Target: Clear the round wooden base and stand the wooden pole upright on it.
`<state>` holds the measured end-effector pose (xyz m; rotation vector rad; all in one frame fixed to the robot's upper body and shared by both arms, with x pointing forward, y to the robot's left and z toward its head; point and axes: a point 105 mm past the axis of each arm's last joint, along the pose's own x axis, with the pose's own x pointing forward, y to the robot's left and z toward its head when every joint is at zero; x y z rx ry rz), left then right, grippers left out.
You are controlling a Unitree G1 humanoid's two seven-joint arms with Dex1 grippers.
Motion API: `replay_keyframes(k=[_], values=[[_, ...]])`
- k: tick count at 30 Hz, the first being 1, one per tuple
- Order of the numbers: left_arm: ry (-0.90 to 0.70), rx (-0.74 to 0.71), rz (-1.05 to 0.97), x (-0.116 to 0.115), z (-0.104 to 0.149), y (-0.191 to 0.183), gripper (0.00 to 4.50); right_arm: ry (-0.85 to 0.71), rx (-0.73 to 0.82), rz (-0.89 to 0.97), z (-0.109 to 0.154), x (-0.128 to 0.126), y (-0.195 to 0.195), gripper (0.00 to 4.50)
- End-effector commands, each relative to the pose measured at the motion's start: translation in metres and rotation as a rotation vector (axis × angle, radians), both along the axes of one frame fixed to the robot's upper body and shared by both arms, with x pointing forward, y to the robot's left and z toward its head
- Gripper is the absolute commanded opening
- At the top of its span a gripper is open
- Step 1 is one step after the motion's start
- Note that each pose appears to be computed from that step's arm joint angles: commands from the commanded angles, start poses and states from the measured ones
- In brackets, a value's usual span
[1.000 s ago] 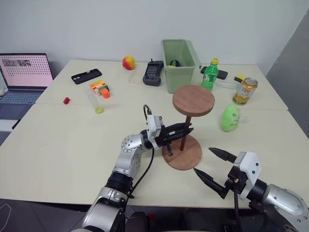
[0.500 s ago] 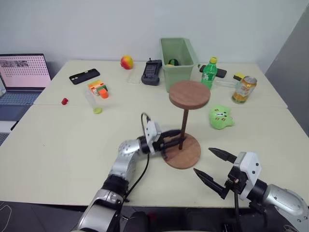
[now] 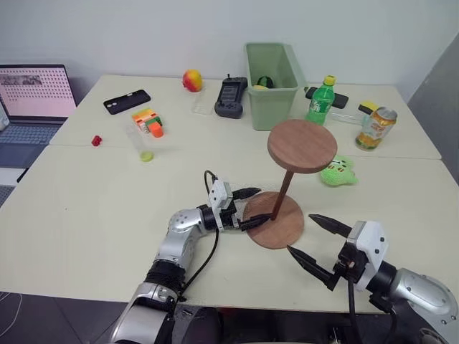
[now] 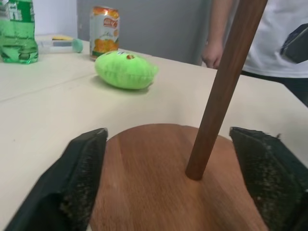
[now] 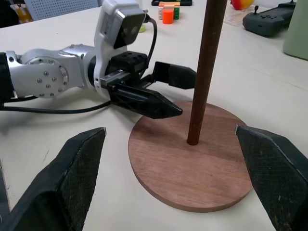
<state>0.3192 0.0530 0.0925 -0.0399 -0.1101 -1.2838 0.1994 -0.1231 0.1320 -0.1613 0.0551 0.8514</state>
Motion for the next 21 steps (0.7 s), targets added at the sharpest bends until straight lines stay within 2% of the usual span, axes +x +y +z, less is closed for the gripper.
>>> replay_keyframes(k=[1, 8, 12, 16, 21], values=[[-0.055, -0.015, -0.047, -0.008, 0.025, 0.011, 4.45, -0.022, -0.006, 0.007, 0.007, 0.0, -0.006, 4.5], [-0.06, 0.086, -0.079, -0.024, 0.048, 0.052, 4.45, -0.006, -0.036, 0.022, 0.01, -0.005, -0.023, 4.5], [-0.037, 0.236, -0.015, -0.022, 0.061, 0.086, 4.45, 0.027, -0.064, 0.052, 0.012, -0.002, -0.038, 4.5], [-0.084, 0.452, 0.091, -0.02, 0.066, 0.107, 4.45, 0.055, -0.084, 0.068, 0.016, 0.007, -0.051, 4.5], [-0.053, 0.458, 0.221, -0.021, 0.084, 0.131, 4.45, 0.077, -0.098, 0.08, 0.017, 0.016, -0.062, 4.5]])
